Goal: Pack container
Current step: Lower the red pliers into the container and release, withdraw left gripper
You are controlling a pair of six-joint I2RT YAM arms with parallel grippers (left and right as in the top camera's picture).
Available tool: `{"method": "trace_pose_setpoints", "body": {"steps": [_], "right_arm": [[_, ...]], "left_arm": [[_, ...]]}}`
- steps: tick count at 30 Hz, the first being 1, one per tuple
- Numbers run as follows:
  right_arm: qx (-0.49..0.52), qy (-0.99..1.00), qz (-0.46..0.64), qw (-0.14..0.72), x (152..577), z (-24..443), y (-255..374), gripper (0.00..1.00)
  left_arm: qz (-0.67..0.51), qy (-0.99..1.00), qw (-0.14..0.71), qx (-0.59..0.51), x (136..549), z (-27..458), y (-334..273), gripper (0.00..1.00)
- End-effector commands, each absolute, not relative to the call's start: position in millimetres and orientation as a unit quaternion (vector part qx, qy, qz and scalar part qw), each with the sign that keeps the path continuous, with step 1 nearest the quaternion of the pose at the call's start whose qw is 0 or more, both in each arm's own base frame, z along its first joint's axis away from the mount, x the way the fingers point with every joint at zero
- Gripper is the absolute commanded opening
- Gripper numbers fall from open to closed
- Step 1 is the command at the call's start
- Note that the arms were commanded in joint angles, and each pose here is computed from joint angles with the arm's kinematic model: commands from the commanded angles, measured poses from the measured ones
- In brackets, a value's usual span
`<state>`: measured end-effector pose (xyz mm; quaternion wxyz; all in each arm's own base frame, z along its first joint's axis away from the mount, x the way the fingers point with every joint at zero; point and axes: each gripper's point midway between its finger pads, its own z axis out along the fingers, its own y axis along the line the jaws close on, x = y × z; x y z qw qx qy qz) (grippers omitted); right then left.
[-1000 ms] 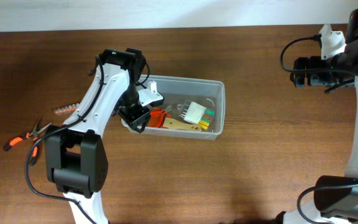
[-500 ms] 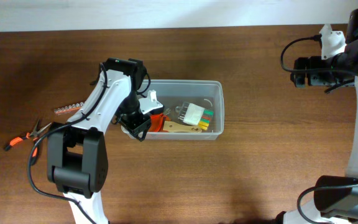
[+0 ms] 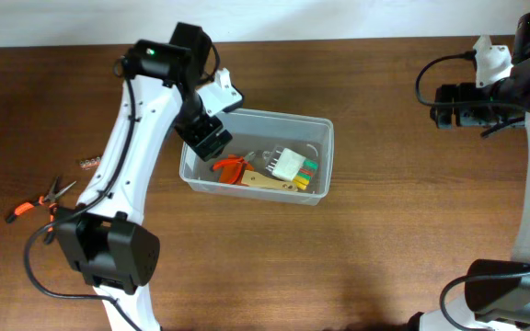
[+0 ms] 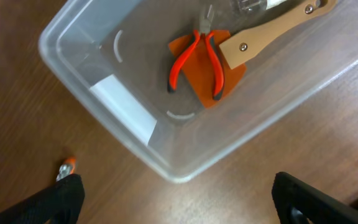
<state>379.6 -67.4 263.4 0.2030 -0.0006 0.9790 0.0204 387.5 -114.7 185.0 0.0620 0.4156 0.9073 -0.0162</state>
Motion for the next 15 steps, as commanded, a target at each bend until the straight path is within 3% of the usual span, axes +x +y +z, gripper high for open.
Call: {"method": "trace_pose_setpoints", "body": {"steps": [1,10,15], "right_arm": [[0.002,0.980,0.017,0.199,379.8,260.6,-70.0,0.99],[0.002,0.980,0.017,0.199,379.7,260.6,-70.1,0.99],[0.002,0.980,0.017,0.199,379.9,260.6,-70.1,0.99]], "left_arm": [[-0.001,0.923,0.085,0.376,393.0,211.5,-91.0,0.99],[0.033,0.982,0.183,0.036,417.4,272.7,25.1,0.99],[-0.132,0.945,0.297,-0.028,435.1,327.9,28.7,0.99]]}}
